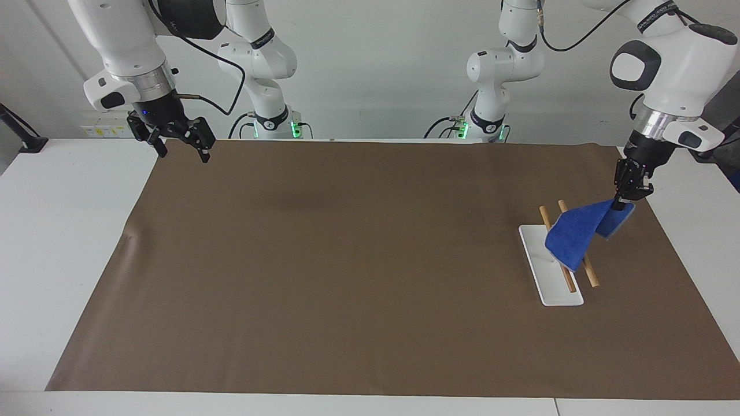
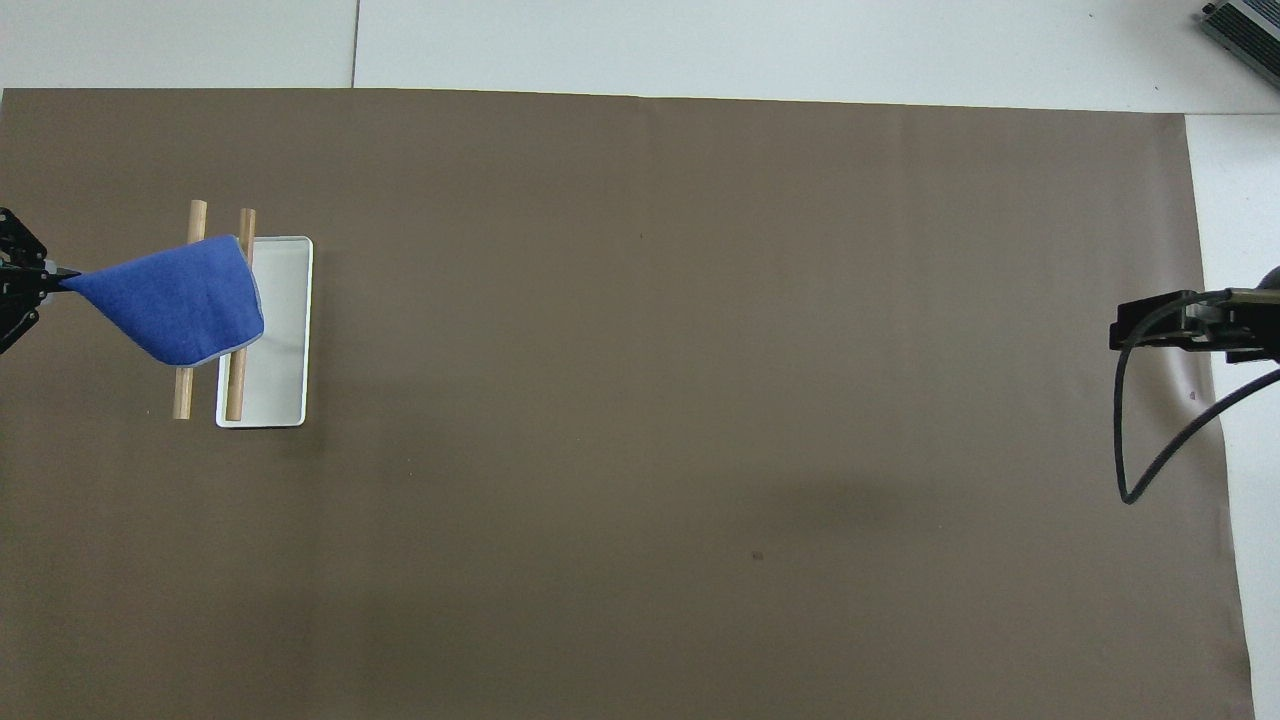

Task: Right arm passes towel to left arm to hang
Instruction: 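Drape the towel over the wooden sticks with the left gripper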

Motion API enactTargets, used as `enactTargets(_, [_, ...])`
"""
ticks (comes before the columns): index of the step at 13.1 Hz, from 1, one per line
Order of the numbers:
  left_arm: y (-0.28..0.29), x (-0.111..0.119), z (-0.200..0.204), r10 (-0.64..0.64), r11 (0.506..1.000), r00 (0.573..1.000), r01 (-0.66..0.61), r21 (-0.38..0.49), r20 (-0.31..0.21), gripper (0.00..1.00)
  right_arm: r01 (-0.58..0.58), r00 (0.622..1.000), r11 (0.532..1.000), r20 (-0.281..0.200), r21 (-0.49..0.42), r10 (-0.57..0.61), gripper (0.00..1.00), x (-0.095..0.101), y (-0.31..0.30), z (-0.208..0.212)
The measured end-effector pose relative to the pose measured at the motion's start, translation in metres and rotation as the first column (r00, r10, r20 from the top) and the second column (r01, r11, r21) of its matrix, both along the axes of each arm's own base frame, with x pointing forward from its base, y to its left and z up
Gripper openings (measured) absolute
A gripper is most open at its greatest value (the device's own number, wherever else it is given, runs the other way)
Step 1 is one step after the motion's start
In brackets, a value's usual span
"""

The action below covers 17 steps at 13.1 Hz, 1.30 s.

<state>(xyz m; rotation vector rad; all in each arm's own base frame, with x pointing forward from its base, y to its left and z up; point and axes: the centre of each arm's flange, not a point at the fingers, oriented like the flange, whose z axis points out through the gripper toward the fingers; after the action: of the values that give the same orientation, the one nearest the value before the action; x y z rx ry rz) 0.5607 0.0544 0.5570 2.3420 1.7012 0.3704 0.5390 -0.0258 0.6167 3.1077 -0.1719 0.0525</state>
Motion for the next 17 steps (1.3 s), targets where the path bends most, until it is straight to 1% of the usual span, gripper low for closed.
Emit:
enactTargets(1, [0.000,0.003,0.004,0.003,1.000,1.000,-0.003,0.006,0.014,0.02,-0.006,1.000,1.000,-0.004,0.001,0.006,1.00,0.001,0.000,-0.002])
enactTargets(3, [0.001,0.009,0.007,0.006,1.000,0.998,-0.007,0.014,0.067,0.02,0.007,1.000,1.000,-0.008,0.004,-0.007,1.00,0.002,-0.007,-0.004])
enactTargets(4, [0.001,0.012,0.005,0.007,1.000,0.997,-0.008,0.016,0.081,0.02,0.015,1.000,1.000,-0.008,0.006,-0.015,1.00,0.002,-0.008,-0.004])
enactTargets(5, [0.001,0.016,-0.001,0.007,1.000,0.996,-0.008,0.018,0.084,0.02,0.026,1.000,1.000,-0.009,0.007,-0.026,1.00,0.002,-0.007,-0.005])
enactTargets(9, [0.000,0.033,-0.036,0.006,1.000,0.998,-0.007,0.019,0.067,0.02,0.029,0.999,1.000,-0.019,0.011,-0.029,1.00,0.007,0.005,-0.010])
enactTargets(11, [0.001,0.041,-0.048,0.008,1.000,0.997,-0.010,0.021,0.077,0.02,0.036,0.999,0.999,-0.024,0.011,-0.036,1.00,0.011,-0.001,-0.014])
enactTargets(14, [0.002,0.050,-0.062,0.010,1.000,0.995,-0.013,0.025,0.102,0.02,0.011,1.000,1.000,-0.027,0.010,-0.010,1.00,0.013,0.010,-0.015])
enactTargets(17, [0.003,0.060,-0.080,0.012,0.999,0.993,-0.015,0.029,0.121,0.02,0.011,0.998,1.000,-0.069,0.010,-0.010,1.00,0.008,0.011,-0.010])
